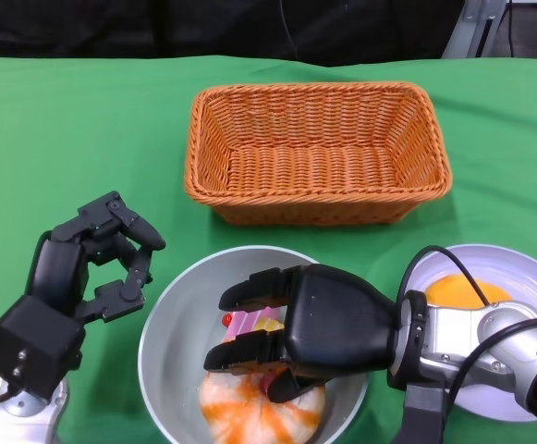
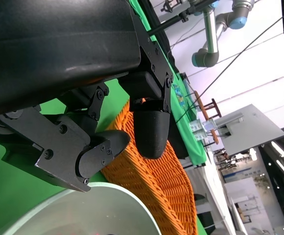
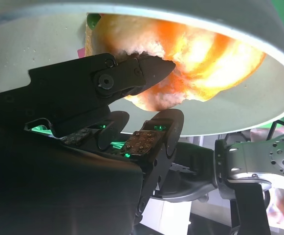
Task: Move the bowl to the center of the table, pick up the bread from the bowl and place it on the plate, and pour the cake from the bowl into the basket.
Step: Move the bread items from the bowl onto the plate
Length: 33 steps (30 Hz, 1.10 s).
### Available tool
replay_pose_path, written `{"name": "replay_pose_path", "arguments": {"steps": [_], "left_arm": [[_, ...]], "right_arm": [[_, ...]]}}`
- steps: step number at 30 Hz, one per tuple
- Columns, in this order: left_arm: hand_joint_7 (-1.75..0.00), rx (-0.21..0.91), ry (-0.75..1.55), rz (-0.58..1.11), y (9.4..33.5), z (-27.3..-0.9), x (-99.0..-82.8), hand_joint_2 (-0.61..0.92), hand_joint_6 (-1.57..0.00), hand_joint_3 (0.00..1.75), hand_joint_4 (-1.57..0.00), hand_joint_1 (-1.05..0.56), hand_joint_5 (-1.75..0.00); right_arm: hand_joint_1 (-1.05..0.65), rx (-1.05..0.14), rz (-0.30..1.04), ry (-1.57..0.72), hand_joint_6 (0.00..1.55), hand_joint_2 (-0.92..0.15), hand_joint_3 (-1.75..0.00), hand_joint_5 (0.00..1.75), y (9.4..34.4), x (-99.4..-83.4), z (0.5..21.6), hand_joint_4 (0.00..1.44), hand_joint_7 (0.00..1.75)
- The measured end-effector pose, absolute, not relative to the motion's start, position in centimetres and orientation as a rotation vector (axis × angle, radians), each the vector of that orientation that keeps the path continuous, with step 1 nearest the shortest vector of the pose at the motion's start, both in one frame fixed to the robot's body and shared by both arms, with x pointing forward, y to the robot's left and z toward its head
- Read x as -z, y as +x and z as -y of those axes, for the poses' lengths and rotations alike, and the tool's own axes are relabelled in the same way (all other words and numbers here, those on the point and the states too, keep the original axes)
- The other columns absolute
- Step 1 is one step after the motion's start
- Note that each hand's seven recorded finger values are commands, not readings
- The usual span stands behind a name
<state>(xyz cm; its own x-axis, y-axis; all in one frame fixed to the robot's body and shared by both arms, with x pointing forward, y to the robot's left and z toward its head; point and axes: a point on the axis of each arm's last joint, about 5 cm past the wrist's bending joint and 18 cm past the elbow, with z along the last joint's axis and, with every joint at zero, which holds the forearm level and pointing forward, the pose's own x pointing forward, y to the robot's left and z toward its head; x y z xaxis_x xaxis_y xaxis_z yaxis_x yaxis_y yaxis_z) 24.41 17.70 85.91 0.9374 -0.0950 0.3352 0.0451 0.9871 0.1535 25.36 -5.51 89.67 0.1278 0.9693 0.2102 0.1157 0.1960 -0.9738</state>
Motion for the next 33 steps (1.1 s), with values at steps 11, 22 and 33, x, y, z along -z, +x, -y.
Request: {"name": "replay_pose_path", "arguments": {"steps": [11, 22, 33], "left_arm": [[-1.39, 0.038, 0.173, 0.341, 24.35, -17.64, -85.86, 0.61, -0.75, 1.04, -0.79, -0.01, -1.60], [-1.38, 0.020, 0.182, 0.337, 24.27, -17.53, -85.68, 0.60, -0.76, 1.05, -0.79, -0.01, -1.60], [-1.39, 0.025, 0.184, 0.348, 24.23, -17.47, -85.68, 0.59, -0.77, 1.09, -0.81, 0.01, -1.61]], "right_arm": [[-0.44, -0.853, 1.264, -1.236, 1.00, -0.86, 0.00, 1.37, 25.54, -89.55, 5.57, 0.48, 0.04], [-0.39, -0.835, 1.252, -1.249, 1.12, -0.87, 0.00, 1.05, 25.45, -89.27, 5.06, 0.84, 0.05], [-0.35, -0.841, 1.212, -1.223, 1.16, -0.85, 0.00, 0.83, 25.36, -89.01, 4.72, 0.92, 0.02]]}}
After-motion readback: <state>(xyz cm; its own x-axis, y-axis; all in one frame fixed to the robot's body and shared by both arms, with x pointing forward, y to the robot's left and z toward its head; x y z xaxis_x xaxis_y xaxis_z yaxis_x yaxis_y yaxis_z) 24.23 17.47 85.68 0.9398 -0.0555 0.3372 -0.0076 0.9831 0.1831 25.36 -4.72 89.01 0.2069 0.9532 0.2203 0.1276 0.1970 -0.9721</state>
